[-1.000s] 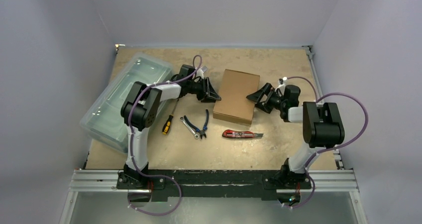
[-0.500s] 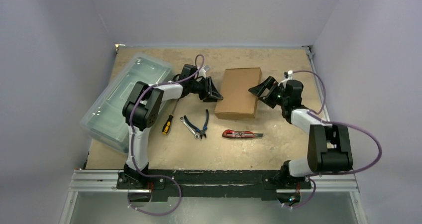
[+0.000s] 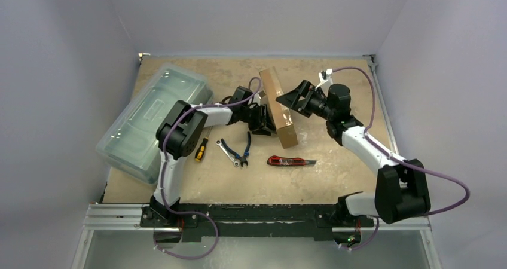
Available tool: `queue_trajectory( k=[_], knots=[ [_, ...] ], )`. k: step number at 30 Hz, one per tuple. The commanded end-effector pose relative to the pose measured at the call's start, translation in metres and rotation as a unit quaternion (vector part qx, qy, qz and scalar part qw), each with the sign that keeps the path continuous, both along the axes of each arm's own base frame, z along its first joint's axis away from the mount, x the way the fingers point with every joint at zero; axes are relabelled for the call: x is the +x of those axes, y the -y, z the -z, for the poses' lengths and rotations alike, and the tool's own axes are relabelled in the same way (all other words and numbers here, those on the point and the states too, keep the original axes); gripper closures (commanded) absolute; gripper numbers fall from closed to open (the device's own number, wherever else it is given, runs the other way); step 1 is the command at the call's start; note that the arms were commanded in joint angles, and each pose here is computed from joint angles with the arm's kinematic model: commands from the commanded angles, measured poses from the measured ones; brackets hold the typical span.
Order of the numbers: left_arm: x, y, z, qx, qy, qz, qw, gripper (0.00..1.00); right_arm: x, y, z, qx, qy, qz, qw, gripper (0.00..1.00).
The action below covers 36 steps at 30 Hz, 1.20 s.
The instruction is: Unpack the express box
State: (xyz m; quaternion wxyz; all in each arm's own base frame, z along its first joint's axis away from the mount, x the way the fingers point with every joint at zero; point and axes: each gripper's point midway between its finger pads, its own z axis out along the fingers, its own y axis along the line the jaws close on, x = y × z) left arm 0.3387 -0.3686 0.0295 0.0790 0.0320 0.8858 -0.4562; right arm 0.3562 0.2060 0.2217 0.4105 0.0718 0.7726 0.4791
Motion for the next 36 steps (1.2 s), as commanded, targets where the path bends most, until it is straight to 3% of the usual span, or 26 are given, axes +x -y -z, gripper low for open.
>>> queue_trajectory(
  k=[1, 11, 22, 27, 30, 32, 36],
  knots=[
    [0.01, -0.027, 0.014, 0.07, 0.019, -0.028, 0.997, 0.59, 0.001, 0.004, 0.006, -0.017, -0.013, 0.01, 1.0, 0.01],
    [0.03, -0.045, -0.031, 0.072, 0.078, -0.048, 0.993, 0.56, 0.0, 0.02, -0.027, -0.076, 0.026, 0.032, 0.996, 0.01],
    [0.031, -0.038, -0.086, 0.012, 0.151, -0.034, 0.988, 0.58, -0.011, 0.027, -0.005, -0.1, 0.027, 0.032, 0.994, 0.01],
    [0.035, -0.044, -0.109, 0.02, 0.187, -0.043, 0.981, 0.56, -0.027, 0.016, -0.008, -0.025, 0.024, 0.022, 0.999, 0.01],
    [0.04, -0.054, -0.118, 0.047, 0.21, -0.055, 0.975, 0.53, -0.031, 0.014, -0.009, -0.016, 0.021, 0.019, 0.999, 0.01],
    [0.044, -0.061, -0.126, 0.064, 0.229, -0.063, 0.969, 0.51, -0.031, 0.02, -0.011, -0.044, 0.02, 0.025, 0.999, 0.01],
    [0.05, -0.077, -0.147, 0.095, 0.273, -0.086, 0.953, 0.47, -0.026, 0.061, -0.025, -0.172, 0.031, 0.095, 0.98, 0.01]
  ],
)
